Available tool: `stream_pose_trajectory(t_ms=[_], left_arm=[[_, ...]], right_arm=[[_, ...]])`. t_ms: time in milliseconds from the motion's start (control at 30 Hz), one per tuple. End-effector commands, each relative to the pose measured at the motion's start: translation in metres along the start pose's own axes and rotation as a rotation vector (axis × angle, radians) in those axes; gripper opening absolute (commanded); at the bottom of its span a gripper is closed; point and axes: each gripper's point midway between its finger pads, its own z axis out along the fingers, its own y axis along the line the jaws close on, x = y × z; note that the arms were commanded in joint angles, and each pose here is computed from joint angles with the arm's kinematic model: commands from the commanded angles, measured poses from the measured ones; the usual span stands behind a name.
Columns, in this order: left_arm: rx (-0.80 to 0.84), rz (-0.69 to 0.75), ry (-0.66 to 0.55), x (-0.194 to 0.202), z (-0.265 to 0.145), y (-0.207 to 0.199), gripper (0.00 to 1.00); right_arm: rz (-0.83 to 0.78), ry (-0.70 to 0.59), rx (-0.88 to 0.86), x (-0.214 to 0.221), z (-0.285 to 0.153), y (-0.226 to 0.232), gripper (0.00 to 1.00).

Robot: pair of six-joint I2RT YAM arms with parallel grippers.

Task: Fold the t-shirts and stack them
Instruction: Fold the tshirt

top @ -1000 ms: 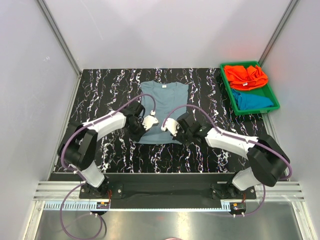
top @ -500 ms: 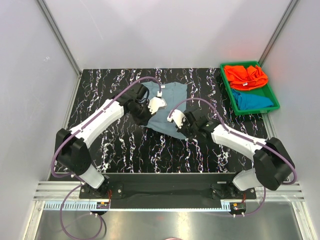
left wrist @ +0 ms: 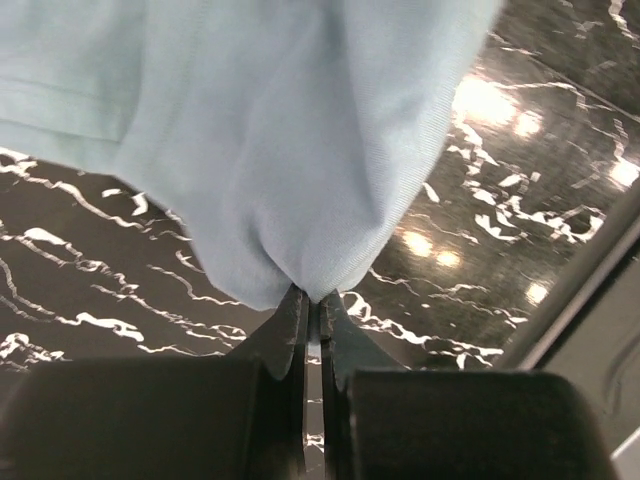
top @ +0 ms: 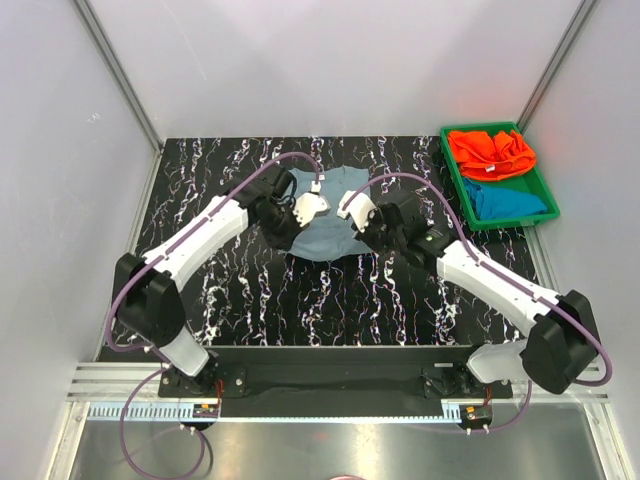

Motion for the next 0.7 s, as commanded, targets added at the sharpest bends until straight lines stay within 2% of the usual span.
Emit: stream_pose_trajectory(t_ms=[0,167,667], left_arm=[[-0.076,-0.035,-0.033,-0.008,0.001,0.033,0.0],[-0.126,-0.061,-0.029,-0.009,0.004,0.068,0.0],[-0.248,-0.068,-0.086,-0.055,0.016,0.16,0.0]], right_arm=[[-0.016,-0.036,0.052,-0.012,0.001,-0.02,0.0],[-0.01,-0.053,0.095,-0.019,0.012,-0.041,0.0],[0.017,-0.092,0.215,-0.046,0.072,-0.125,0.0]])
